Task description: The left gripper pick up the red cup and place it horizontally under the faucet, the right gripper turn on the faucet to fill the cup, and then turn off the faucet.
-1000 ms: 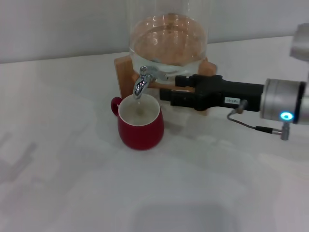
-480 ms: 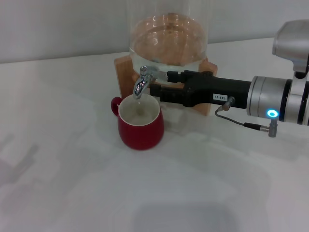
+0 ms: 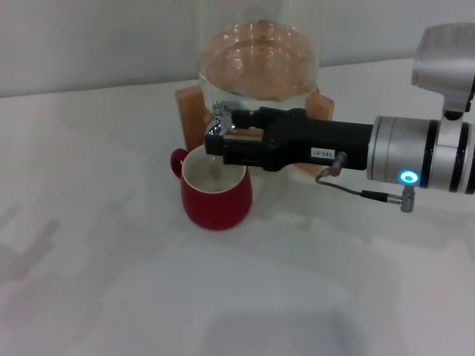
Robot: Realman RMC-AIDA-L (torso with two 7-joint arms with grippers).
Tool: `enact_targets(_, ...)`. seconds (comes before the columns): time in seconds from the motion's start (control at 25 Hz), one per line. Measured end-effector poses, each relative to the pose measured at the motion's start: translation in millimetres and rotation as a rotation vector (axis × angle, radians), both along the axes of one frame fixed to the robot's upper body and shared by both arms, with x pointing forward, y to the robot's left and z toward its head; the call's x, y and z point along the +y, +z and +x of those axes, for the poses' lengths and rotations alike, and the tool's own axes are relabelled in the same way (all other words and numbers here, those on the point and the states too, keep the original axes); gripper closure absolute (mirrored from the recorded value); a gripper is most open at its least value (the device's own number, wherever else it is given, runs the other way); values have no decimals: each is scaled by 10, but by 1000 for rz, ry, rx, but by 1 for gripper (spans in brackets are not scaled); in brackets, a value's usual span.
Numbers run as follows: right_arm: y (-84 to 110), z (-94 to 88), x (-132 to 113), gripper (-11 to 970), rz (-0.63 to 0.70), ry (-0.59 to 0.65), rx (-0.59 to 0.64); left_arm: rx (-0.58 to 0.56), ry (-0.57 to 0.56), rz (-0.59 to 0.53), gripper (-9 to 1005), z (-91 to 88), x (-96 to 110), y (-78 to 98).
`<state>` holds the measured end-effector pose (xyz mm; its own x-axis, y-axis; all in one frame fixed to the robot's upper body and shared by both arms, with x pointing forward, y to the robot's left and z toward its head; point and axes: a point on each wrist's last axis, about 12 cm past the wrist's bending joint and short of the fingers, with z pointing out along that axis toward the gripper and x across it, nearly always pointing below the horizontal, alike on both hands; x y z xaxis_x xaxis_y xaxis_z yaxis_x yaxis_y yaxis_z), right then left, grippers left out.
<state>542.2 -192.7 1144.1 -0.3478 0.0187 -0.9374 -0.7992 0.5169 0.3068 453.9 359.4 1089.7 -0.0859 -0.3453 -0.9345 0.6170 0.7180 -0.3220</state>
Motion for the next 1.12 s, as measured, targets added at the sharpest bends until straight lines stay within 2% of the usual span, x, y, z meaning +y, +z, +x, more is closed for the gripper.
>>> enact_targets(0.28, 28, -26, 26, 197, 2, 22, -9, 2, 2, 0, 116, -1, 2, -2)
enact_targets(0.68, 133, -184, -193, 197, 15, -22, -50, -16, -7, 16, 116, -33, 3, 8)
enact_targets(0.92, 111, -280, -493, 197, 26, -96, -46, -173, -145, 171, 116, -216, -69, 153)
enact_targets(1.12, 76, -311, -565, 197, 27, -116, -33, -173, -212, 152, 117, -409, -20, 289)
